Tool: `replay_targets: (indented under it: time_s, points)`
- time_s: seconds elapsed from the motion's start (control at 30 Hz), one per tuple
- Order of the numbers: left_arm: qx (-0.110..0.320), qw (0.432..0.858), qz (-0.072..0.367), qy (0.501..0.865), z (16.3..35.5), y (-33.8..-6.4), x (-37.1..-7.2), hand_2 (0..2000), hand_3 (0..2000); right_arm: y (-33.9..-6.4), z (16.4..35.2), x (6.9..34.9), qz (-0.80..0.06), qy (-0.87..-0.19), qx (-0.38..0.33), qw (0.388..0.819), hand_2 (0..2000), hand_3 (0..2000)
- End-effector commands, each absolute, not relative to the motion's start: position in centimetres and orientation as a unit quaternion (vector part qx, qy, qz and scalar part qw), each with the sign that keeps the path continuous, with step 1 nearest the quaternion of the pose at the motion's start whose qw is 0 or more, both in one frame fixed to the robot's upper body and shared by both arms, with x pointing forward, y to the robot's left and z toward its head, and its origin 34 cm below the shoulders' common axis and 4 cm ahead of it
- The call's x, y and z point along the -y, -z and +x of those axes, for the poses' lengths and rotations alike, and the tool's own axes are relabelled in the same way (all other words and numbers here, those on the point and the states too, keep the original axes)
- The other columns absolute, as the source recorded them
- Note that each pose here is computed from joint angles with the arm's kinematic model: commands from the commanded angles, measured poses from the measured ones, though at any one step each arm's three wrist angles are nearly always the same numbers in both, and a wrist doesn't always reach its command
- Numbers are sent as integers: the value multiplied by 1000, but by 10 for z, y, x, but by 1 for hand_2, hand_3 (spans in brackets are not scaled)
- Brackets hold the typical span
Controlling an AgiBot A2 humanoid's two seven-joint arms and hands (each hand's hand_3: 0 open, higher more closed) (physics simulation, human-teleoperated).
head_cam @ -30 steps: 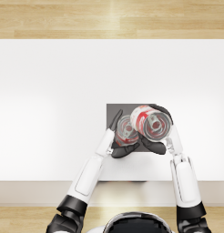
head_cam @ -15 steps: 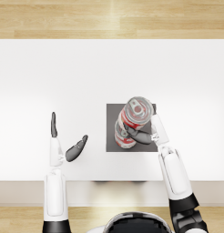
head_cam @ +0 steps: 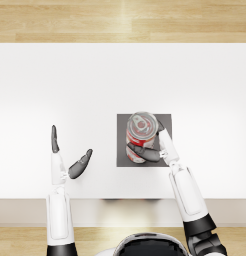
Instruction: Pick up the red can on the left and place it in the middle, then pick up the red can on the right and place it on top of the can in the middle
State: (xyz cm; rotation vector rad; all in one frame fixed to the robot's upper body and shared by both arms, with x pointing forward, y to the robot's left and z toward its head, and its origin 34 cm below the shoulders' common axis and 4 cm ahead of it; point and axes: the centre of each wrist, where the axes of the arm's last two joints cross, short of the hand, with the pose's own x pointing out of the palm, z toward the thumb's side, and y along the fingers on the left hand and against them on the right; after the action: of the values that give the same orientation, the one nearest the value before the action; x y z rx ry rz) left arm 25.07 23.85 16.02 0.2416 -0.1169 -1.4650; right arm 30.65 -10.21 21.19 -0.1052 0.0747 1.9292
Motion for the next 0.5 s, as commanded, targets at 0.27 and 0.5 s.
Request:
replay_targets:
  time_s: [0.27, 0.5]
  points:
    - [120, 724, 188, 653, 245, -214, -238, 0, 0, -271, 285, 108, -88, -790, 85, 601, 0, 0]
    - [164, 721, 260, 621, 244, -260, -253, 0, 0, -320, 264, 160, -128, -717, 193, 658, 0, 0]
